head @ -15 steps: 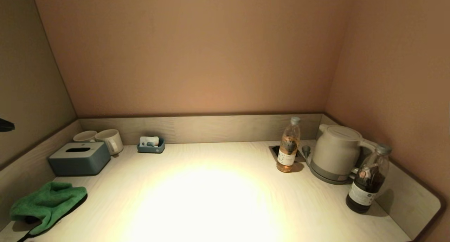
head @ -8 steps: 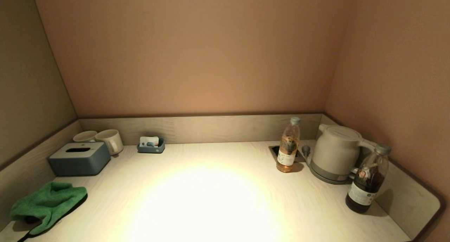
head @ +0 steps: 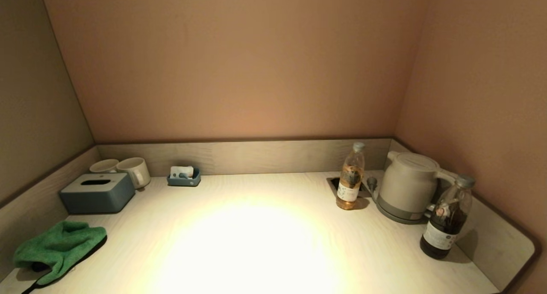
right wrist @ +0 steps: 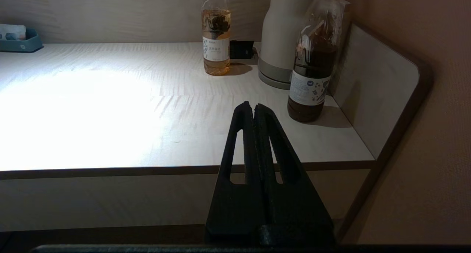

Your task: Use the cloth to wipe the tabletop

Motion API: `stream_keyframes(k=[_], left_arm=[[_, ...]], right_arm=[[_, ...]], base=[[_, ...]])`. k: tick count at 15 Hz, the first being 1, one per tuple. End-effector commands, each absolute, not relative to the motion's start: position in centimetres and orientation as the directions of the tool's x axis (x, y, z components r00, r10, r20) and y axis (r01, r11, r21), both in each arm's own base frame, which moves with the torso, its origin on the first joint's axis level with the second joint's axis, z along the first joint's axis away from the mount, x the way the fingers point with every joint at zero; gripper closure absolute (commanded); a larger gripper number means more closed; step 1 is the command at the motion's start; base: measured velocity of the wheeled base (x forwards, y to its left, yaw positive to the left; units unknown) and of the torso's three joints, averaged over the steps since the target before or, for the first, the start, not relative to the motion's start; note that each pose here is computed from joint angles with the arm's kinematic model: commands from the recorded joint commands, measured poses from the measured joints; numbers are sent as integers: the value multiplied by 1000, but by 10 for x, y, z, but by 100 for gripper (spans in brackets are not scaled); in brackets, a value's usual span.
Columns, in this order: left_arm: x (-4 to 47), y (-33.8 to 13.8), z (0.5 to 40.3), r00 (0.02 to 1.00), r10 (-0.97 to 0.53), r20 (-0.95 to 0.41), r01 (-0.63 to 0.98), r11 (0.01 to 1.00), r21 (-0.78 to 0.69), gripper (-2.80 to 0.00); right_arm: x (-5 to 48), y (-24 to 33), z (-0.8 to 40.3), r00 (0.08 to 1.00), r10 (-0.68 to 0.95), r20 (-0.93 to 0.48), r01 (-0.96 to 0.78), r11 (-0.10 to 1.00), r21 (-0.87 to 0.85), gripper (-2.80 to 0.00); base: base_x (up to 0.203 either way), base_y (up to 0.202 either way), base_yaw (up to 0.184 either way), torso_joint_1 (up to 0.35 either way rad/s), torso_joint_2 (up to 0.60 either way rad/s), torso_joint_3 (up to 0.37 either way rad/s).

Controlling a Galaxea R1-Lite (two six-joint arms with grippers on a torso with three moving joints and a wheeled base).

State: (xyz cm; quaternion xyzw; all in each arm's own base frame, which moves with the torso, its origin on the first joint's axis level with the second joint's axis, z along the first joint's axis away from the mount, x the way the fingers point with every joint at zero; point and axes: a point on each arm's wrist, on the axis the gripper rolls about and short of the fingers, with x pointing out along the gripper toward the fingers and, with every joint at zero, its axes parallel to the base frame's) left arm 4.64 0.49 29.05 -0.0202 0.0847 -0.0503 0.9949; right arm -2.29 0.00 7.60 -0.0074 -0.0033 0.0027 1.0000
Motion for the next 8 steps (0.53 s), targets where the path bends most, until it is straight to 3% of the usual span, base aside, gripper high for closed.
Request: stream_keyframes(k=[1,8], left_arm=[[30,-1,286,982,-141,-128,137,990,-38,0],[-2,-12,271,974,-217,-66,217,976,-8,0]], right_arm=[[-23,0,76,1000,6,6,-6,1000,-15,0],[-23,0,76,1000,5,6,-5,1000,-15,0]], base=[[0,0,0,0,0,0],[0,0,0,0,0,0]])
